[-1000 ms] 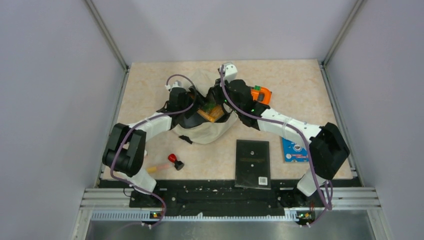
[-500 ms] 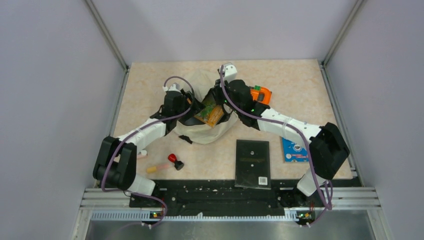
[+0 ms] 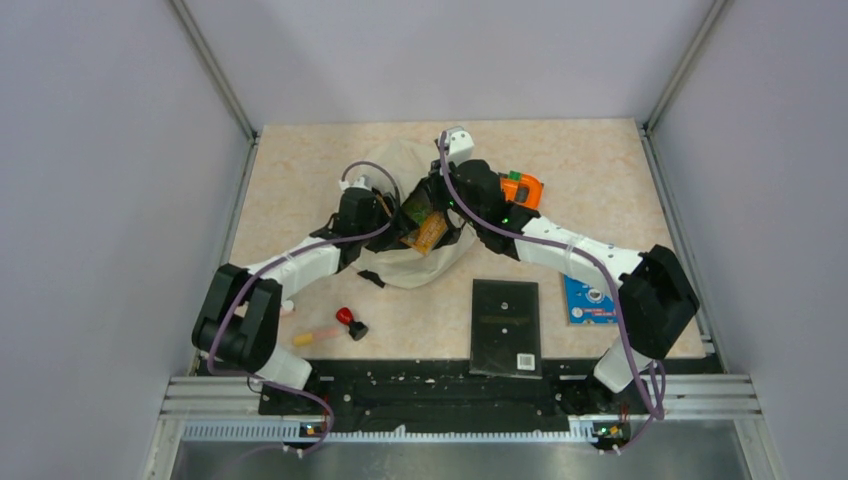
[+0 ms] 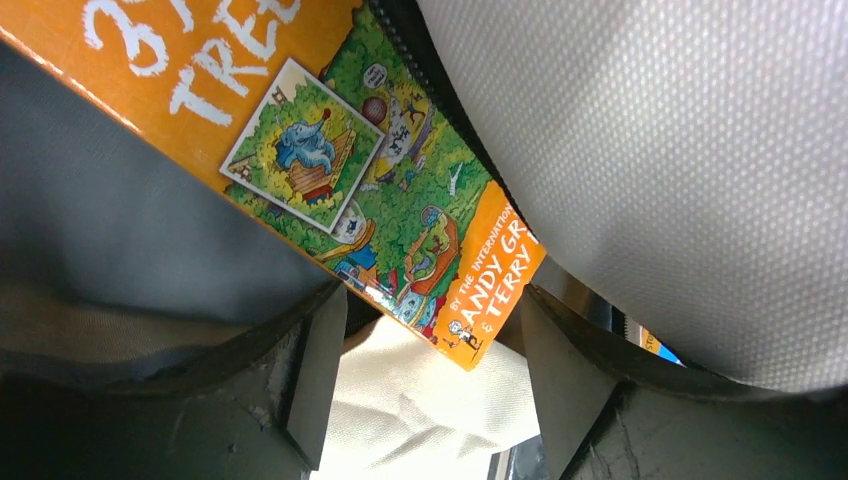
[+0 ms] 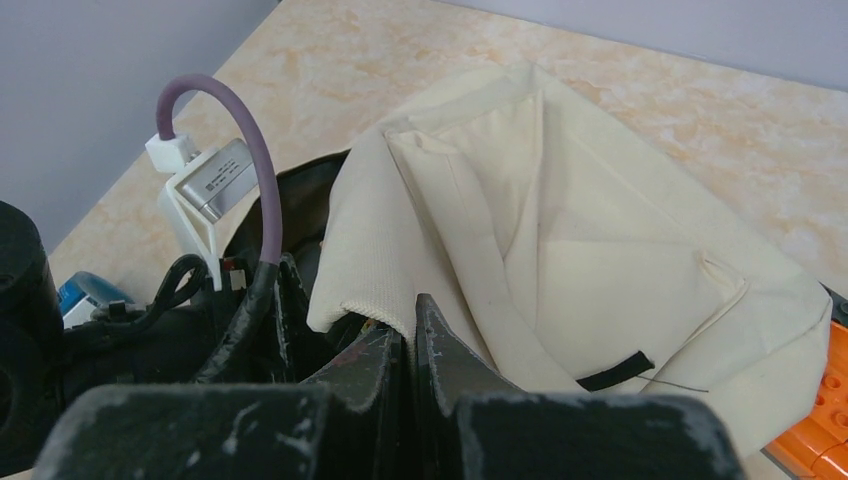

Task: Pack the student bag
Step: Adjust the book in the student bag.

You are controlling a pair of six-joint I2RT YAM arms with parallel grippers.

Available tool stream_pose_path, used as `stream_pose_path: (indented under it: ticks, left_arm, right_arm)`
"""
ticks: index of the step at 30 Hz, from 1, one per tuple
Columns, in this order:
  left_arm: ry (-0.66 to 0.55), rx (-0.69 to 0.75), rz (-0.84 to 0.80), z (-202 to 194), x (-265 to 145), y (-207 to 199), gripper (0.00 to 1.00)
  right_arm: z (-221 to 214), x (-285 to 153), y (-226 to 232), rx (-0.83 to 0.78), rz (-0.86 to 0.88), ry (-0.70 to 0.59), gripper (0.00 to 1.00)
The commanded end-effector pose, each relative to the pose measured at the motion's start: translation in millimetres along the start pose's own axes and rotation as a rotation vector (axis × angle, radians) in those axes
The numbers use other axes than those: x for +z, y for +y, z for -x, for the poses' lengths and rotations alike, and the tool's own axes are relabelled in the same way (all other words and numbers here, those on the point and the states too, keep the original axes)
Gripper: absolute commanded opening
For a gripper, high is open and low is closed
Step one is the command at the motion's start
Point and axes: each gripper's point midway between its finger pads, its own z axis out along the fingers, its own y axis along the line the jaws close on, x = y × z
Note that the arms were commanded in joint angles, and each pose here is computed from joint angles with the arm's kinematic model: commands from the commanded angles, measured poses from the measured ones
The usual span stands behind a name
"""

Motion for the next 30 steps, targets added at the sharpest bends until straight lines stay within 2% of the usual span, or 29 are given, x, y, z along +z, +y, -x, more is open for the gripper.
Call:
stream_pose_path:
  ticks: [1,7,11,16,24,30]
  left_arm:
    - [-0.019,0.018,0.019,0.5,-3.5,-0.9,0.70]
    - [-0.027,-0.007,0.018,-5.3,-2.7,4.4,0.72]
    - [0.002,-0.017,-0.034,-7.7,10.2,-5.9,0.58]
    - [-0.045,-0.008,-0.088,11.0,21.8,-25.2,0.48]
    - [-0.137,-0.005,-0.151,37.0,46.0,-43.1,0.46]
    - [-0.132,0.005,-0.145,33.5,43.4,-39.1,0.46]
  right_arm:
    - [43.6,-3.6,6.3,0.010,0.012,-0.101,0.00]
    - [44.1,-3.3,7.4,0.011,0.017,-0.104,0.00]
    - [43.1,-2.5,8.3,0.014,0.021,-0.101,0.00]
    - [42.6,-3.8,6.9,0.010,0.015,-0.096,0.00]
    - [39.3,-4.1,4.6,0.001,0.006,-0.085,0.00]
    - [34.2,-5.0,1.2,-0.003,-0.007,-0.075,0.00]
